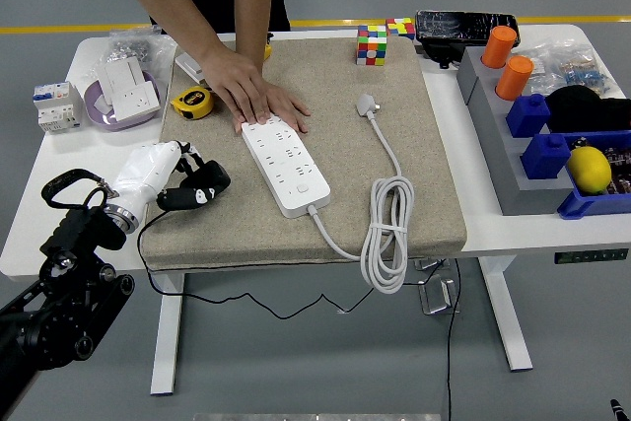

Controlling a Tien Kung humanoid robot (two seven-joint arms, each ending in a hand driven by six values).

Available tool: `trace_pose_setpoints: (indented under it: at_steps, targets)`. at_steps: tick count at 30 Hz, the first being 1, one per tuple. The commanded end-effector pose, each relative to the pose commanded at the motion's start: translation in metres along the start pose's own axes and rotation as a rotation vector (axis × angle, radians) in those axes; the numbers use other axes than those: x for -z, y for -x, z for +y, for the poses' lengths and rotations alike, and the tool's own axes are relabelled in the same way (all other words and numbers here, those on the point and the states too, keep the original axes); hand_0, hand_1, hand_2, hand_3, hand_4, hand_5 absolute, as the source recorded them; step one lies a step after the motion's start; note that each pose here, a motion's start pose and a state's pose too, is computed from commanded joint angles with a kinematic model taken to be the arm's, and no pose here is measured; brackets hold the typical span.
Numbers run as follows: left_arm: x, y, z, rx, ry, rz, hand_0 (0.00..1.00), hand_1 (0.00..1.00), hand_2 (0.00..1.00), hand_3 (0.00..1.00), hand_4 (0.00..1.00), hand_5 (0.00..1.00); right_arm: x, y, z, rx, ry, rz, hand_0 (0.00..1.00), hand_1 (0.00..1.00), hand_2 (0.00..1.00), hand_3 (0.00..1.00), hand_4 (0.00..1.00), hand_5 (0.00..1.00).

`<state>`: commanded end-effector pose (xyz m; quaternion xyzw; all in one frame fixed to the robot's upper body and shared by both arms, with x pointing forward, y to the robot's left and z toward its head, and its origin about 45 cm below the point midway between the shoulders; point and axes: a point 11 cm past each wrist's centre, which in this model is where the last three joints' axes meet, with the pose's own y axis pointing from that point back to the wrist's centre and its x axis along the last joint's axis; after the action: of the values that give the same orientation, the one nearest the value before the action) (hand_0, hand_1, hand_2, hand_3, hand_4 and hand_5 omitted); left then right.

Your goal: Pick up the plug,place it near the board,insert it into the board,press the button

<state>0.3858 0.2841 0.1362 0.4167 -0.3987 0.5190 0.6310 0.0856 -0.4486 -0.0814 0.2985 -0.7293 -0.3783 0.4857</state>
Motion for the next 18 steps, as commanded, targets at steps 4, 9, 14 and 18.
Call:
trace_pose_setpoints:
  at_steps: [4, 9, 14, 18]
  targets:
    - [-0.001, -0.006, 0.000, -0.016, 0.007, -0.002, 0.343, 0.313, 0.287, 0.390, 0.607, 0.187, -0.001, -0.001, 0.000, -0.001, 0.002, 0.002, 0.950, 0.875, 0.816, 0.822, 0.998, 0.998]
    - [-0.006, -0.016, -0.003, -0.041, 0.023, -0.009, 0.336, 0.277, 0.262, 0.349, 0.560, 0.180, -0.003, -0.002, -0.001, -0.004, 0.004, 0.004, 0.950, 0.875, 0.816, 0.821, 0.998, 0.998]
    - [-0.018, -0.030, -0.008, -0.067, 0.065, -0.024, 0.336, 0.269, 0.247, 0.310, 0.517, 0.173, -0.003, -0.003, -0.001, -0.006, 0.005, 0.005, 0.951, 0.875, 0.816, 0.821, 0.998, 0.998]
    - [-0.033, -0.041, -0.013, -0.084, 0.119, -0.045, 0.336, 0.269, 0.247, 0.310, 0.517, 0.173, -0.002, -0.003, -0.001, -0.008, 0.003, 0.007, 0.951, 0.875, 0.816, 0.821, 0.998, 0.998]
